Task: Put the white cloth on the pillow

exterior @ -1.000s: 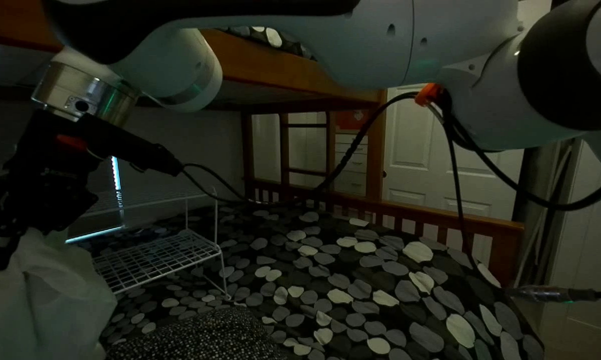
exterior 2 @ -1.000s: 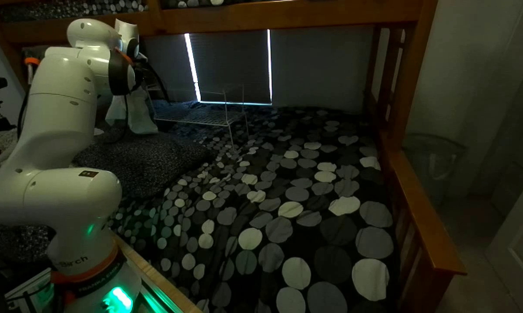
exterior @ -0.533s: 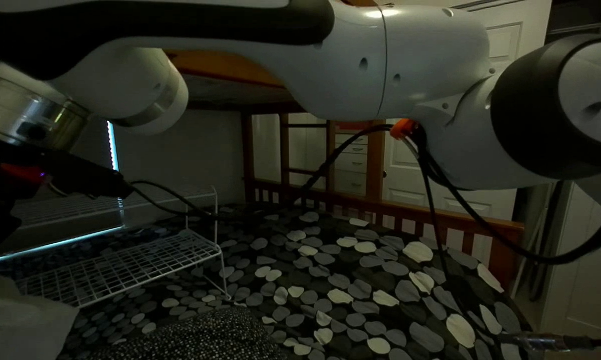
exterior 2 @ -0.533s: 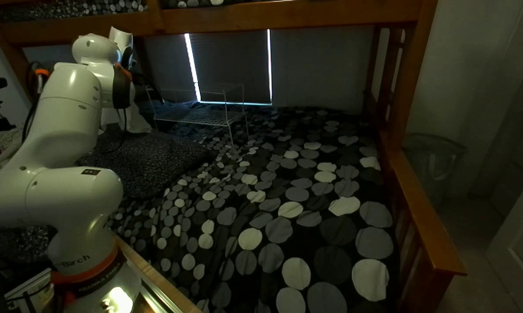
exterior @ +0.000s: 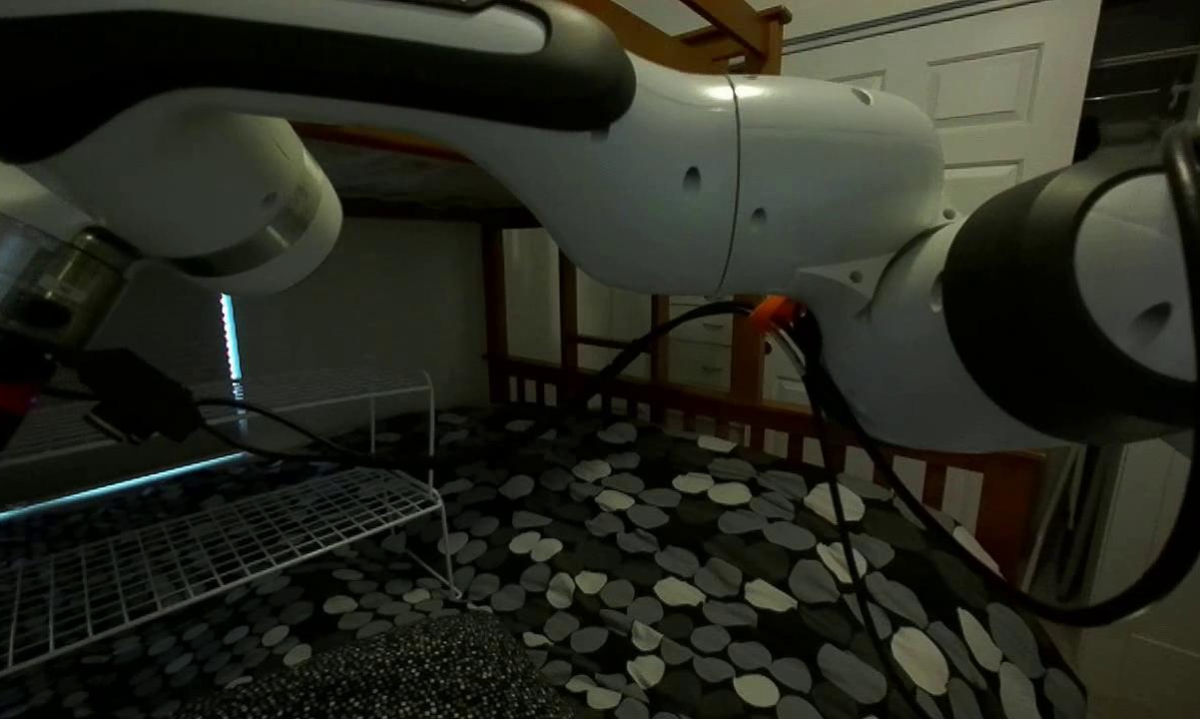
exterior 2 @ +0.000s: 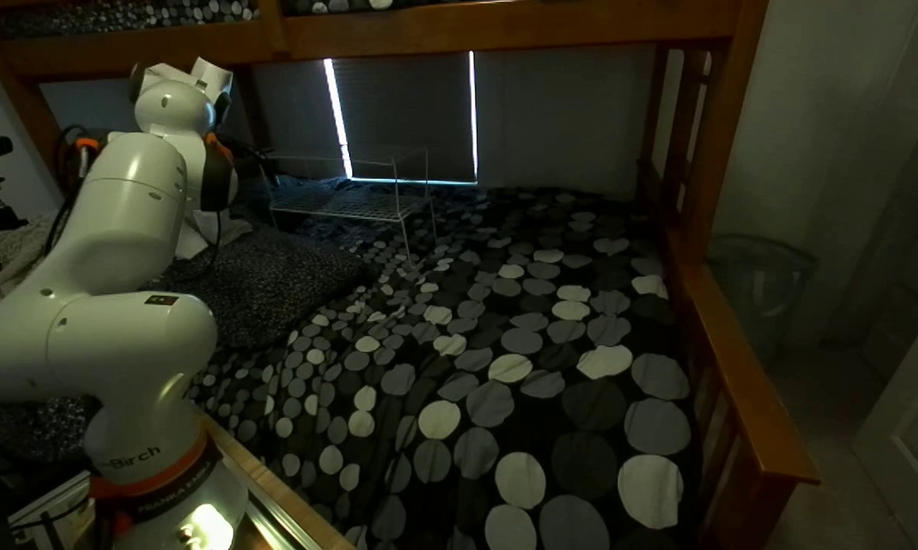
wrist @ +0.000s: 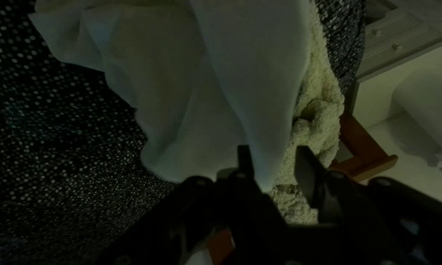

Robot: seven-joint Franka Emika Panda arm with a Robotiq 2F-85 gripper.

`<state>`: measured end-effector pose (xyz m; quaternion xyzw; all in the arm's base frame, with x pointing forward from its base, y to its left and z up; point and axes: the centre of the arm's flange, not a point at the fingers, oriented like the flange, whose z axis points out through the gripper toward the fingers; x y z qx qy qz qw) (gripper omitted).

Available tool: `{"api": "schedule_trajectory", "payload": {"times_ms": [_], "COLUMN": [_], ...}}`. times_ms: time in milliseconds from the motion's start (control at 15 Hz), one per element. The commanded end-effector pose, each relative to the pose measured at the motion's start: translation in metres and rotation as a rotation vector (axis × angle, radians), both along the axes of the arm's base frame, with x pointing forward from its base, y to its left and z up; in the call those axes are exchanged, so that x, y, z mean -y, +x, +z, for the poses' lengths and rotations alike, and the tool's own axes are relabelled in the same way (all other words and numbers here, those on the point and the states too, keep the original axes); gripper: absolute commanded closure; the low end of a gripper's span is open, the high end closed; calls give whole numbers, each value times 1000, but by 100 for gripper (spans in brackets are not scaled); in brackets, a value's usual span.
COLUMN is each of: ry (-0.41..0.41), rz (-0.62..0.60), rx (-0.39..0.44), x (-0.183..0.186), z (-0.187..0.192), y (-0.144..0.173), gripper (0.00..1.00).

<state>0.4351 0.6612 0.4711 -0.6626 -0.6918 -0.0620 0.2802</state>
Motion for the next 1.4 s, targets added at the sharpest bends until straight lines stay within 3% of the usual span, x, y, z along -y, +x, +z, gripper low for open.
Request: {"api": "schedule_trajectory", "payload": {"times_ms": [0,267,467,733,1067,1333], "ry": [-78,-209,-284,-427,-665,-727], "rz": [-25,-217,-343,-463,-515,-608], "rx": [7,38,64,-18,-80,-60], "x": [-18,5,26,61,115,143], "z": [10,17,27,52,98,132], "y": [24,35,37,22,-20,-65], "gripper": [32,2,0,0,0,0]}}
